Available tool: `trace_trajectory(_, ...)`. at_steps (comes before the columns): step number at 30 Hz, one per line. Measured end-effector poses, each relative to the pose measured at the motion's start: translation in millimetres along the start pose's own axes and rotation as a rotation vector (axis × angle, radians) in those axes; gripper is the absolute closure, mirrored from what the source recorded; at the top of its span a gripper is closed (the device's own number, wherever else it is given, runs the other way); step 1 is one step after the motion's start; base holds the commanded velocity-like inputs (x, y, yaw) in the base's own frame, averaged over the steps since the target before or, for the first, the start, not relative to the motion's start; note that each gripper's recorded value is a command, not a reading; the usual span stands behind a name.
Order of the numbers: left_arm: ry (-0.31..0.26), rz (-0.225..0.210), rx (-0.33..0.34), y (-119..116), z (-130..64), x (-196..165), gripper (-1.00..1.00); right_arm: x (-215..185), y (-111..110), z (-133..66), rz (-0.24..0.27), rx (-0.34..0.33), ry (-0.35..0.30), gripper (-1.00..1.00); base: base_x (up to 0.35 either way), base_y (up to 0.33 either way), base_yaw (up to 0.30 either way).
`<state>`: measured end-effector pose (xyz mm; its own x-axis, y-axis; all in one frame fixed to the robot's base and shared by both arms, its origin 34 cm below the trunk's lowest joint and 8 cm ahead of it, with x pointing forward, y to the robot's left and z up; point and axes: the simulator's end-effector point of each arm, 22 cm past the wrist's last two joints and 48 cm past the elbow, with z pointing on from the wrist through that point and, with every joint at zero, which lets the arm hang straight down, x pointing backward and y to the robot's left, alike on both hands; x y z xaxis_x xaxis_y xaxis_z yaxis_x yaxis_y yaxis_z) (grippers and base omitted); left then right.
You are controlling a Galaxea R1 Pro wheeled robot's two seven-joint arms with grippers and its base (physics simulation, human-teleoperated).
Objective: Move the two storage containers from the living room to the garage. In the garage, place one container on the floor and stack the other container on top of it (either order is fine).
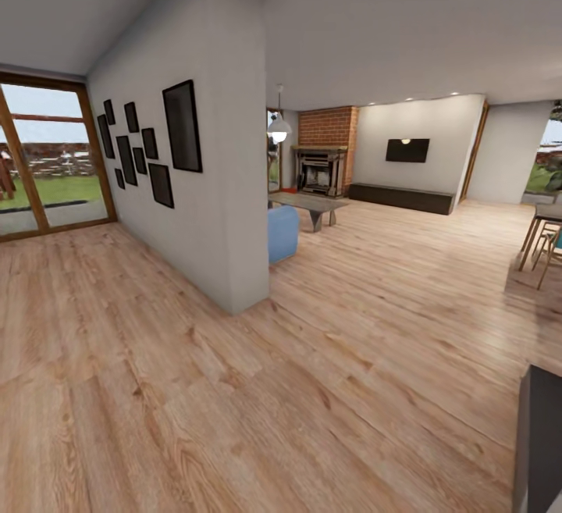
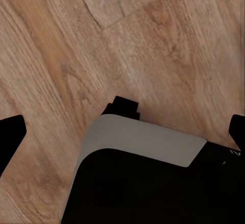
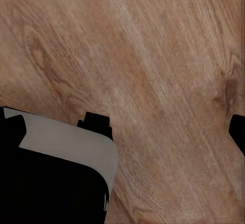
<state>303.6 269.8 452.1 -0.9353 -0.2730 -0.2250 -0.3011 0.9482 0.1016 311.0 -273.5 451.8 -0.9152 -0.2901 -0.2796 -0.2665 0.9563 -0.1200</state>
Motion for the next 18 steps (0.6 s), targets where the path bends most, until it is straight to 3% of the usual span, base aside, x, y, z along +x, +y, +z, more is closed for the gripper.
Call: trace_trajectory(18,0.001,0.002,0.005,-2.0,-0.2,0.6,-1.00,-1.3,2.5,0.0,0.013,-0.002,-0.003,-1.00,0.326,0.000,0.000)
